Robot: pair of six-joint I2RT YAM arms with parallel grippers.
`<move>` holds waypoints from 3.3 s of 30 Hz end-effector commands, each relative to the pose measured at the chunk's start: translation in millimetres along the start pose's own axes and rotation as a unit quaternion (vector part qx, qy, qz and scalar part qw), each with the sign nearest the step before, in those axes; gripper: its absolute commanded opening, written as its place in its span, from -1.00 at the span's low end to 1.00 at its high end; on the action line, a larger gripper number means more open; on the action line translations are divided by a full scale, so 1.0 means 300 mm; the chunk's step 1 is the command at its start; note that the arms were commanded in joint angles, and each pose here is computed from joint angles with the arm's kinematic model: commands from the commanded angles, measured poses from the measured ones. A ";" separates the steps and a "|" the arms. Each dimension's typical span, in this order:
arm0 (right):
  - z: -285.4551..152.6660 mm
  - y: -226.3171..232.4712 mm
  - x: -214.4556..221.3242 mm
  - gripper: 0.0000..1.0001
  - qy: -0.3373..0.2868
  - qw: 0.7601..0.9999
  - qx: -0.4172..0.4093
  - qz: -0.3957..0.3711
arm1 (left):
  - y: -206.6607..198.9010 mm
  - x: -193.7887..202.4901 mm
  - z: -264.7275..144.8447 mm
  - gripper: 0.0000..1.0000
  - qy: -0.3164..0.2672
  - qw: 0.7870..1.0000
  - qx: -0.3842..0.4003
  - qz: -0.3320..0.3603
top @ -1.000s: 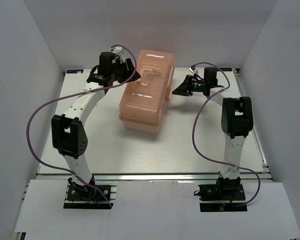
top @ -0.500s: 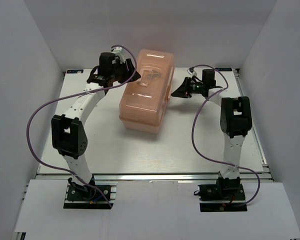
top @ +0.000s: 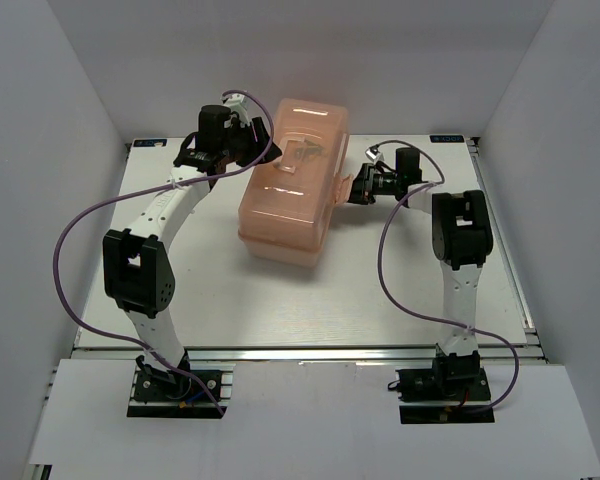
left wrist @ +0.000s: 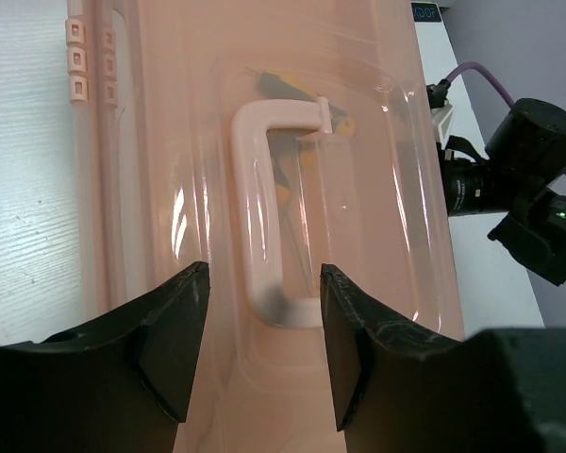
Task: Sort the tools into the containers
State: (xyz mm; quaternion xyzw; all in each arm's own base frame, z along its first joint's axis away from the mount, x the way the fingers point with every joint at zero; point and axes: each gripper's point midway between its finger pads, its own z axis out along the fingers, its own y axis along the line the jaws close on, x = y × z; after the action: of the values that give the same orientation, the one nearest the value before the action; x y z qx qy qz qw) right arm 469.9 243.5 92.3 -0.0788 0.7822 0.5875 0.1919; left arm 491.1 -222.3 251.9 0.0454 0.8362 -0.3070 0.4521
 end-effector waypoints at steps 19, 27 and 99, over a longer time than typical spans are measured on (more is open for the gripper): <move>-0.018 0.190 0.004 -0.67 -0.005 0.990 -0.141 -0.012 | 0.014 0.144 0.025 0.22 0.078 0.997 0.001 -0.018; -0.036 0.201 -0.006 -0.69 -0.011 0.991 -0.135 -0.013 | 0.011 0.139 0.020 0.23 0.075 0.997 0.002 -0.014; -0.048 0.320 -0.121 -0.95 0.004 0.962 0.165 -0.218 | 0.021 0.193 0.030 0.23 0.074 0.997 0.019 -0.009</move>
State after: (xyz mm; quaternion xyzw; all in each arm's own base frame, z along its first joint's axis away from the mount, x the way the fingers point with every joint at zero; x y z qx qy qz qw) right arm 468.1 228.0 125.3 -0.1691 0.8807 0.3568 0.2617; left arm 499.5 -226.6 250.3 0.0677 0.8175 -0.3150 0.4774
